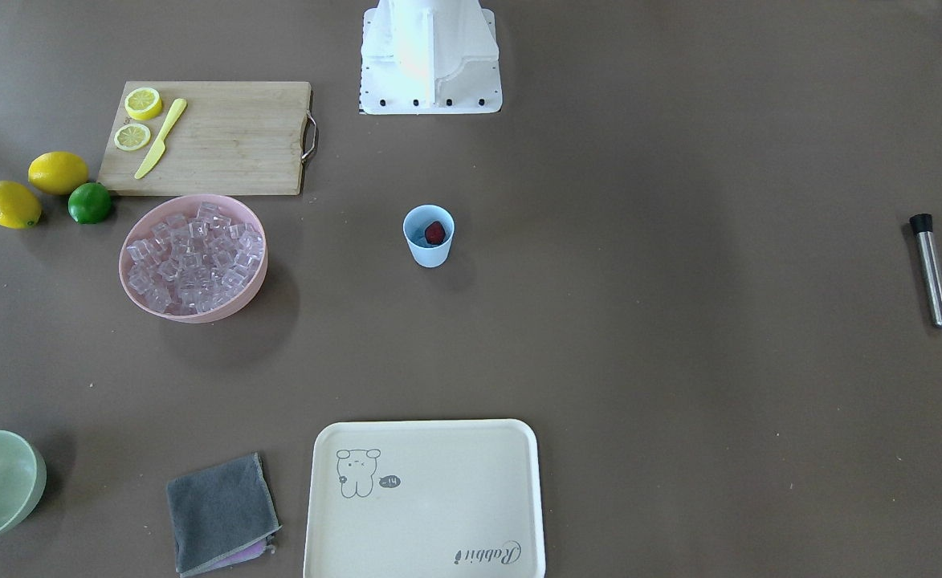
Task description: Mash ice and strawberries in cup
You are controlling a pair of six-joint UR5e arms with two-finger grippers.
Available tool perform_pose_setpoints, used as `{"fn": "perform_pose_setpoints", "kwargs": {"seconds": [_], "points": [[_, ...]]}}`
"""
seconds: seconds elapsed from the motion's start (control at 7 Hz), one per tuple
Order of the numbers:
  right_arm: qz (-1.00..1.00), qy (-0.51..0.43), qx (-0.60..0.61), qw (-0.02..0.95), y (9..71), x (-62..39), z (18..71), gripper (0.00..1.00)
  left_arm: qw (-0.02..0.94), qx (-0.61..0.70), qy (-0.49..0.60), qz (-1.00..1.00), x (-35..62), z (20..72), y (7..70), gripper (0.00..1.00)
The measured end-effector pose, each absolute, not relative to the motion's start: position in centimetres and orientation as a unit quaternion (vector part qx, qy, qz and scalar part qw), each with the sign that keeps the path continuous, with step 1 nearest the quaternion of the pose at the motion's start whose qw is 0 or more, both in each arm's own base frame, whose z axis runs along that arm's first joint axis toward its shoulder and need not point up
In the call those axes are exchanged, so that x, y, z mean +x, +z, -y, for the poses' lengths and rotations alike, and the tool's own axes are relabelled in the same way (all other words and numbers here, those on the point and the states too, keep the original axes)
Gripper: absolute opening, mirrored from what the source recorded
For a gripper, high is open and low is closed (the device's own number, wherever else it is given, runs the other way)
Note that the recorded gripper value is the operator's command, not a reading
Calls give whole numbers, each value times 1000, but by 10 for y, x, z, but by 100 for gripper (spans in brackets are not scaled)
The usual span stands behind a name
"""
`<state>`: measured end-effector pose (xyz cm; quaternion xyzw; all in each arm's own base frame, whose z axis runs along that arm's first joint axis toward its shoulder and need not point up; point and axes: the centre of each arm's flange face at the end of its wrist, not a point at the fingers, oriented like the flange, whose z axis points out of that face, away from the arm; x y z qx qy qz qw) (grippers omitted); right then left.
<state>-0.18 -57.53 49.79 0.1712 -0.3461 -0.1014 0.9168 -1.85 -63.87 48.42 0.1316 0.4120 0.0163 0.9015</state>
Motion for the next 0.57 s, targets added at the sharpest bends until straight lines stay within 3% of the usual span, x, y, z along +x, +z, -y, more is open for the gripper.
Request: {"fn": "perform_pose_setpoints", "kwargs": {"seconds": [0.57], "points": [[342,-99,160,921,492,17,574,100,908,109,-8,-405,-15,640,495,98]]}}
